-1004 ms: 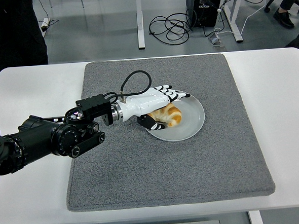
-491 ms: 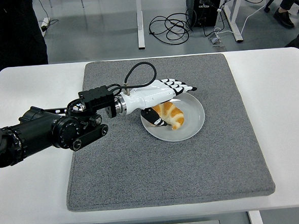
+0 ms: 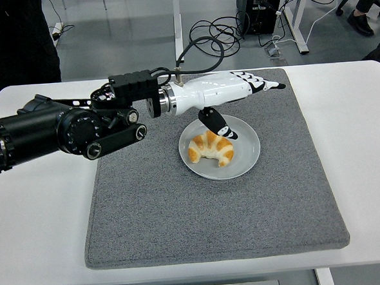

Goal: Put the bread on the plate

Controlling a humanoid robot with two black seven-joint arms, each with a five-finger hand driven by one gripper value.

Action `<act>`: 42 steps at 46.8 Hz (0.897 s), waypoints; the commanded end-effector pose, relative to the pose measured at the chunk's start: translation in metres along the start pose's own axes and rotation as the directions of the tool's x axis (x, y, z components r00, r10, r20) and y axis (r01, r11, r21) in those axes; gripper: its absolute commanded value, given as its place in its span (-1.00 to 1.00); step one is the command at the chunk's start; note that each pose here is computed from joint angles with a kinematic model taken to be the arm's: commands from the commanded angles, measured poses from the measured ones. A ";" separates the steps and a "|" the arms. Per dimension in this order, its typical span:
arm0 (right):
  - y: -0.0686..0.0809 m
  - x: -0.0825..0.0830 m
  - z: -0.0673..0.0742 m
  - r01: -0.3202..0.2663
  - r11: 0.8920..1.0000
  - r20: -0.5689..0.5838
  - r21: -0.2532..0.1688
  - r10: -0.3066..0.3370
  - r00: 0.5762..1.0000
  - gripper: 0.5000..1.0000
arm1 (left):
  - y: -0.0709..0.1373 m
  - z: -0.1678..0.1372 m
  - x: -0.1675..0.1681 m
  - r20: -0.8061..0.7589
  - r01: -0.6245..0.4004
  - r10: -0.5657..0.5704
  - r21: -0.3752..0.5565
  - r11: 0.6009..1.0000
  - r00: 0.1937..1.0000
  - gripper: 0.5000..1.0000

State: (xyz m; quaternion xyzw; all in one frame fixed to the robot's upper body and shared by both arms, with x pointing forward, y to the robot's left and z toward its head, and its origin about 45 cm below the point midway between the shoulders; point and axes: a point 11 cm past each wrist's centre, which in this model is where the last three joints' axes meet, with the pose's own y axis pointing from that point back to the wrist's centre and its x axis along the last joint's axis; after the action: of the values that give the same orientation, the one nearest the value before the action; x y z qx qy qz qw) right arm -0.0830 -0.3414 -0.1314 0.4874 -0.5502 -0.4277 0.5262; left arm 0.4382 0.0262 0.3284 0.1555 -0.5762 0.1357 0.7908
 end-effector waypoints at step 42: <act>0.000 -0.003 0.000 0.011 1.000 0.007 0.001 -0.011 1.000 1.00 | 0.105 -0.159 0.036 -0.585 -0.413 0.768 0.651 0.637 0.262 0.91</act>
State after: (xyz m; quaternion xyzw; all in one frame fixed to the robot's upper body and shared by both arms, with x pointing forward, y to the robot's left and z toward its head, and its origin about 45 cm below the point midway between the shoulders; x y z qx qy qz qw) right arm -0.0829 -0.3407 -0.1315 0.4877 -0.5502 -0.4289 0.5248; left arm 0.5451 0.1822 0.3291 0.0091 -0.1352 0.5734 0.8080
